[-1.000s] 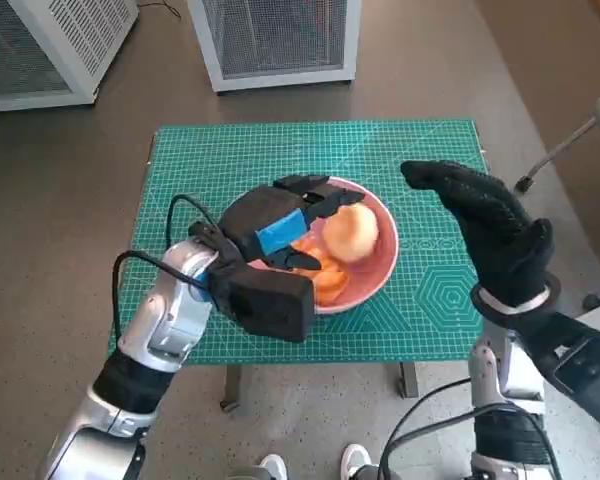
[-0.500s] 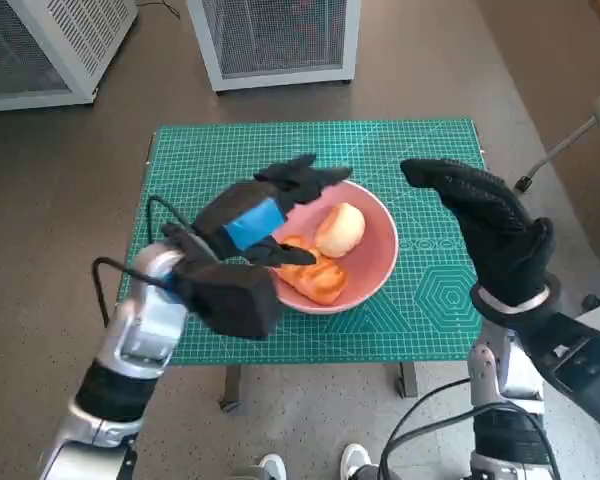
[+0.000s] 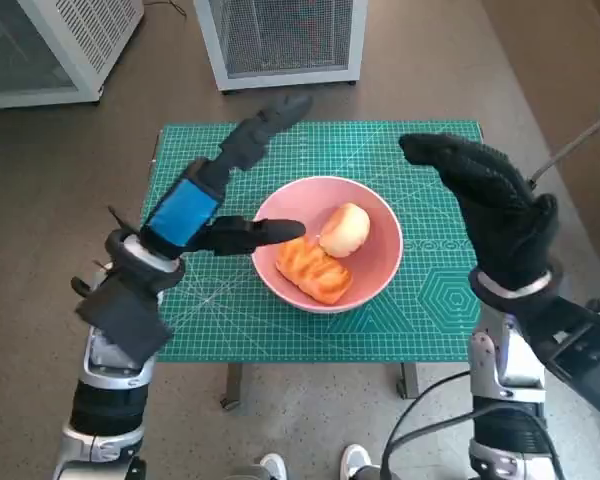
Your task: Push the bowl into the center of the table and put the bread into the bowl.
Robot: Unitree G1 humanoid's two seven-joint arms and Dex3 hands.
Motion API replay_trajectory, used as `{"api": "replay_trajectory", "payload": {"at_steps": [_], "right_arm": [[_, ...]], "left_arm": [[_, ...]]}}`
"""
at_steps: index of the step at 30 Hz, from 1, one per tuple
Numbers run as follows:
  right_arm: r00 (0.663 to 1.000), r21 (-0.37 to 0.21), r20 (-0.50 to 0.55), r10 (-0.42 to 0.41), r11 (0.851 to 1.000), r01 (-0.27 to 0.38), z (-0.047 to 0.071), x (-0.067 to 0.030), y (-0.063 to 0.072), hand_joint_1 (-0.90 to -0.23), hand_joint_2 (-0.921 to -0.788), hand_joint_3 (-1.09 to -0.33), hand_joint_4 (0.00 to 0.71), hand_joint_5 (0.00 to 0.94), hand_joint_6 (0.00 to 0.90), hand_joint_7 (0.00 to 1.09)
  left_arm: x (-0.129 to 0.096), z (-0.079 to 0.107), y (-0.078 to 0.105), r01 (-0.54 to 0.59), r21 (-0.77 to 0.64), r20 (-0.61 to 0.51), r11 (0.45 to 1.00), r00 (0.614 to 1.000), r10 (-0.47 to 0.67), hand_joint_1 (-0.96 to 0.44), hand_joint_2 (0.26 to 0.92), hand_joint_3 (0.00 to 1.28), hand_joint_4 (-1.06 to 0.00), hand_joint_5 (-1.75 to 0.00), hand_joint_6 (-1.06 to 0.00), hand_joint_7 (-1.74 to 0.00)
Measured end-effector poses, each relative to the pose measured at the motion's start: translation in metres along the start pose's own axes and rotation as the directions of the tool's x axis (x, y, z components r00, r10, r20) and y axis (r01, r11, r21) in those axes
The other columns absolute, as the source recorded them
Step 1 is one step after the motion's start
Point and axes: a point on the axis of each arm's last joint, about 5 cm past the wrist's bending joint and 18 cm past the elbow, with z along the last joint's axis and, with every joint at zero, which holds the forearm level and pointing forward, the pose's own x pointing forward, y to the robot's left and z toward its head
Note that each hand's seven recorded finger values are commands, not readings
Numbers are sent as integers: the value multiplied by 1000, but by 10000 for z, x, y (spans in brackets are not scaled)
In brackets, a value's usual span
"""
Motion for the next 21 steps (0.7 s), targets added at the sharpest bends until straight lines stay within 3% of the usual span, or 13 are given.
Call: {"api": "replay_trajectory", "payload": {"at_steps": [8, 21], "right_arm": [[1000, -19, 3, -31, 999, 31, 21, 78, 19, -464, -921, -519, 296, 1, 9, 629], [998, -33, 13, -60, 998, 61, 26, 156, 53, -488, -921, -493, 304, 4, 18, 638]], "left_arm": [[-1, -33, -67, -91, -121, 68, 988, 993, 100, -530, 921, 346, -193, -53, 0, -642], [-15, -51, -98, -125, -148, 113, 981, 983, 142, -591, 921, 363, -214, -79, 1, -676]]}}
